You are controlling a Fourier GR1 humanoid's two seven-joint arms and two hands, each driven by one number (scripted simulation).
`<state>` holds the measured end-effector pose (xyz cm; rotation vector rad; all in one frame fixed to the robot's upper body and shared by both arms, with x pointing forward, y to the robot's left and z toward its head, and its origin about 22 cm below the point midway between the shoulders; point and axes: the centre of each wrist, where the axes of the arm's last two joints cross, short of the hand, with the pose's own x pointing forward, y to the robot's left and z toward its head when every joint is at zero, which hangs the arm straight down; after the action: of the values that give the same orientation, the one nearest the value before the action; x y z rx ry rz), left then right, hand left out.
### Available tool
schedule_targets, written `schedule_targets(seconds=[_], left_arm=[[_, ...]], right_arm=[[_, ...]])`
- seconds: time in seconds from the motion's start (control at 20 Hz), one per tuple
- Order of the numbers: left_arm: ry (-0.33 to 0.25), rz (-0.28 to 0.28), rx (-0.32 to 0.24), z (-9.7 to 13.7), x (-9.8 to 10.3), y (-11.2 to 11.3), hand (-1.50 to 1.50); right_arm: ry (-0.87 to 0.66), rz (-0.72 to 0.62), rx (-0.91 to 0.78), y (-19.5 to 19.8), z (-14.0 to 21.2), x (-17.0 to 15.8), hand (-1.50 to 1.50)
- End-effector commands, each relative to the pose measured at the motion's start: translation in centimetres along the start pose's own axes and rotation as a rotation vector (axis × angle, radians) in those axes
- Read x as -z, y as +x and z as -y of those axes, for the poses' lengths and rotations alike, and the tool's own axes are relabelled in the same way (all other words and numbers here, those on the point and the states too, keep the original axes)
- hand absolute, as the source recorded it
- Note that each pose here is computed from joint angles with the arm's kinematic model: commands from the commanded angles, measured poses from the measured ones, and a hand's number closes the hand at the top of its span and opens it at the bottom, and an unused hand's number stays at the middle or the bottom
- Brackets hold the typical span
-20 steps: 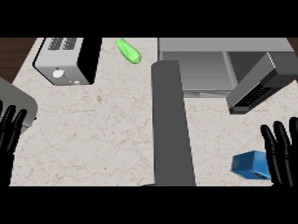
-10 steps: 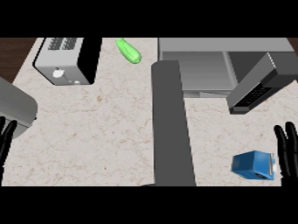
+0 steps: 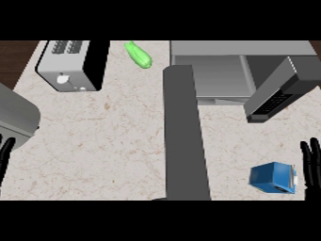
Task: Pick up the milk, place it into the microwave and close the microwave
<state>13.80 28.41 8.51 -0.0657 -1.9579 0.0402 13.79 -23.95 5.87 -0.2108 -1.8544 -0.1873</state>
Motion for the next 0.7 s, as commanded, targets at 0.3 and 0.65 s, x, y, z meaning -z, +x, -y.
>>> schedule_targets(seconds=[0.3, 0.65], left_arm=[[-0.009, -0.001, 0.002, -0.6, -1.2, -1.4, -1.5], [-0.03, 0.004, -0.006, -0.8, -1.2, -0.6, -1.5]], right_arm=[[-0.081, -0.045, -0.056, -5.8, 5.6, -1.9, -1.5], [-0.035, -0.066, -0.049, -9.7, 4.9, -1.9, -1.5]])
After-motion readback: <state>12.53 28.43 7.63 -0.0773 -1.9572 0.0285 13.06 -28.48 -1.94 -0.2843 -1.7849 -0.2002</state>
